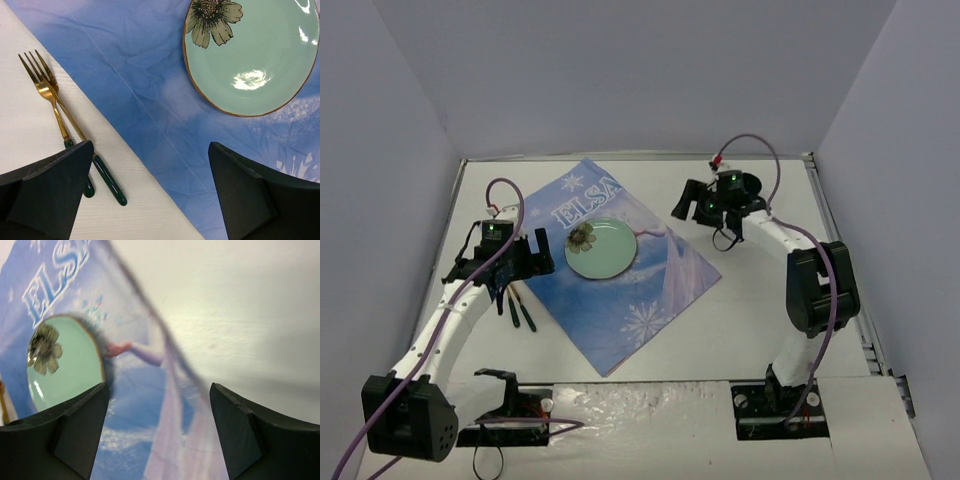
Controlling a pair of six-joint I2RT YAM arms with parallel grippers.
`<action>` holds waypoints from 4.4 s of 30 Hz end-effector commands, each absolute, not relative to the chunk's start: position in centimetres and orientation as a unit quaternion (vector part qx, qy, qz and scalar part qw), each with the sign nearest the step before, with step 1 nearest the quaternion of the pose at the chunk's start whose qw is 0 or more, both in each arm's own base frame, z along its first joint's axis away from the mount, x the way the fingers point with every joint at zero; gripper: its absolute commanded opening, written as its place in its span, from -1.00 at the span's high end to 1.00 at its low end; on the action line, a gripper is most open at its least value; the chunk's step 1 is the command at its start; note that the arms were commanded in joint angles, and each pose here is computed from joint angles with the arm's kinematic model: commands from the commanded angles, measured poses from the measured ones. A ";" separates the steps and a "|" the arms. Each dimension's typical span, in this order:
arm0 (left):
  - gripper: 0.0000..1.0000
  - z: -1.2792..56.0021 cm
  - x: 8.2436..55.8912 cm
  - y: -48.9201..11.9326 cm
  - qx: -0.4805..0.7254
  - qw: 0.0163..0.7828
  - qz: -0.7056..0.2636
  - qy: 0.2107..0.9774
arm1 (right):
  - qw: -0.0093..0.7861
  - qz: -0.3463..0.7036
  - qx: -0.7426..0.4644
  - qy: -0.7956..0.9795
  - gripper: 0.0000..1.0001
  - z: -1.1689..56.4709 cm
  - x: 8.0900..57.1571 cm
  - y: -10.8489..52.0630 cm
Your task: Set the dinner table for one person
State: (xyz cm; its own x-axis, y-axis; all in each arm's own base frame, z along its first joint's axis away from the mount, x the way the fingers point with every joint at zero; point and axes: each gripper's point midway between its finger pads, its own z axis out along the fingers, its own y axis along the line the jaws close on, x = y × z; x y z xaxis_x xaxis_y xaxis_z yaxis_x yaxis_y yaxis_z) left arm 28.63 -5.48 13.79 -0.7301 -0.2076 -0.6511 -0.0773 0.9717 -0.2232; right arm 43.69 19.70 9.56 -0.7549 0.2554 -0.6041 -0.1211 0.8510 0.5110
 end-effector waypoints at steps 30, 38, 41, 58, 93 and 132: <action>-0.94 15.2 30.3 -5.5 -0.070 0.376 -0.093 0.919 | 0.430 0.025 -0.160 0.888 -0.46 11.5 53.4 -3.4; -0.94 15.0 30.4 -5.4 -0.072 0.374 -0.089 0.920 | 0.420 0.055 -0.168 0.890 -0.22 9.5 54.5 -2.6; -0.94 14.9 30.5 -5.3 -0.072 0.372 -0.087 0.921 | 0.421 0.056 -0.166 0.890 -0.15 9.4 54.9 -2.6; -0.94 14.9 30.4 -5.4 -0.072 0.373 -0.088 0.921 | 0.432 0.065 -0.163 0.885 1.00 10.7 55.1 -1.5; -0.94 15.5 30.3 -5.6 -0.082 0.382 -0.100 0.915 | 0.528 0.124 -0.096 0.835 1.00 18.3 34.8 16.2; -0.94 15.3 30.0 -5.3 -0.087 0.381 -0.090 0.916 | 0.509 0.105 -0.015 0.854 1.00 10.3 30.0 16.8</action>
State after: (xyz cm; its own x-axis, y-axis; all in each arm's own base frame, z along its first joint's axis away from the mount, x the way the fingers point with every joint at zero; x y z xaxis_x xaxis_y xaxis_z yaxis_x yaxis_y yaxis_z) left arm 28.74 -5.47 12.79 -0.7536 -0.2055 -0.6244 -0.0875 0.9728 -0.2146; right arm 28.05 16.06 6.42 -0.5945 -0.0637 -0.8016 -0.1998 0.9773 0.0705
